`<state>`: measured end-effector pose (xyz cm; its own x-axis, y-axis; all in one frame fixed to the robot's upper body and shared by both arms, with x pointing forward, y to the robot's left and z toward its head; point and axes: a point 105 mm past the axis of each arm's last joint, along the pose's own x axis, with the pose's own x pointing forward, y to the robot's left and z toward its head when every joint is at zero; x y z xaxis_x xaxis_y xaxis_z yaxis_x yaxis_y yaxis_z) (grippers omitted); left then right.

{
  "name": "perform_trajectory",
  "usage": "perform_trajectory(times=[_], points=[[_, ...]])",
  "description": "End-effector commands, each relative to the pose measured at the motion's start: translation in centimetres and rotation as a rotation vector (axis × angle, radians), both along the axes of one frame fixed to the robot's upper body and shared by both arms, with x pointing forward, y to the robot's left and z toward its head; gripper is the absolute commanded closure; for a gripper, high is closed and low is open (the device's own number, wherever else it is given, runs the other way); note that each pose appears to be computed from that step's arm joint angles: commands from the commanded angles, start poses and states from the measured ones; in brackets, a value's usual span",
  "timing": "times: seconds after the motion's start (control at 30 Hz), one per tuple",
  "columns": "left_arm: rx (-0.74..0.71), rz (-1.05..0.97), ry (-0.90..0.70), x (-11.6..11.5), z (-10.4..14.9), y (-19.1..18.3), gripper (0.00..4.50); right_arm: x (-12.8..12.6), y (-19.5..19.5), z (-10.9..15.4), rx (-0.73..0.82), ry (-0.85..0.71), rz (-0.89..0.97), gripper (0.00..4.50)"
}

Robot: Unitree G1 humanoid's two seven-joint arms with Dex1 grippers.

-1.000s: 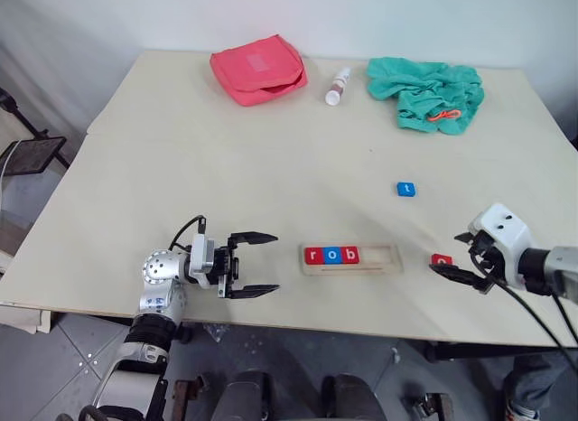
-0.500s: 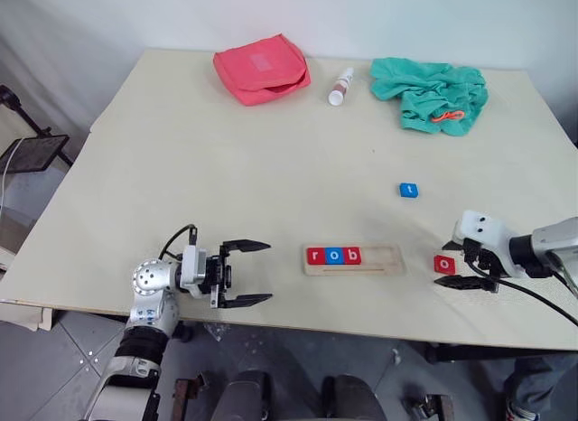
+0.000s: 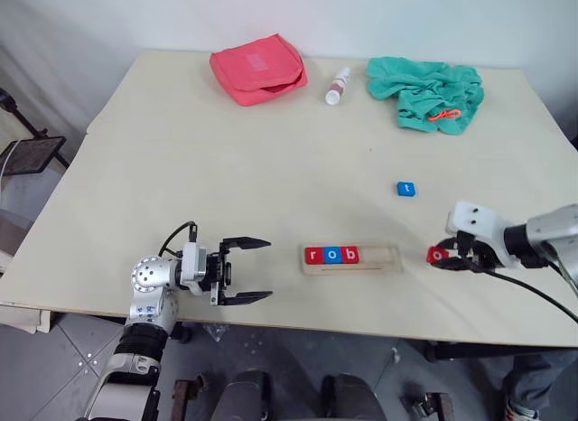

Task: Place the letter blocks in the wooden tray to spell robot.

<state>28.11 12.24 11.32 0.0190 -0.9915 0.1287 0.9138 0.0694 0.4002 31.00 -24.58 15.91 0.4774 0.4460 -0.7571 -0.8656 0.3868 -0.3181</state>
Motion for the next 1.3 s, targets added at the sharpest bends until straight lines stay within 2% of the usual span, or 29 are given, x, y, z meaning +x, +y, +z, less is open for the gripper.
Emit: perform_trajectory(times=[0.03,0.2,0.4,0.93,1.23,1.3], points=[[0.015,-0.027,-0.017,-0.1,0.1,0.1,0.00,0.0,2.6,1.4,0.023,-0.024,0.086,3.06],[0.013,-0.021,-0.020,-0.1,0.0,0.1,0.00,-0.4,6.4,0.5,0.012,0.033,0.220,3.06],[0.008,0.000,-0.025,-0.5,-0.1,0.3,0.00,0.4,8.5,-1.0,0.002,0.045,0.260,3.06],[0.009,0.026,-0.028,-0.8,-0.1,0.6,0.00,1.4,9.4,-1.2,-0.018,0.041,0.313,3.06],[0.011,0.022,-0.030,-0.8,-0.1,0.5,0.00,0.8,9.9,-0.7,-0.007,0.046,0.342,0.04],[0.010,0.020,-0.031,-0.8,-0.1,0.5,0.00,0.8,9.8,-0.4,-0.004,0.040,0.335,0.01]])
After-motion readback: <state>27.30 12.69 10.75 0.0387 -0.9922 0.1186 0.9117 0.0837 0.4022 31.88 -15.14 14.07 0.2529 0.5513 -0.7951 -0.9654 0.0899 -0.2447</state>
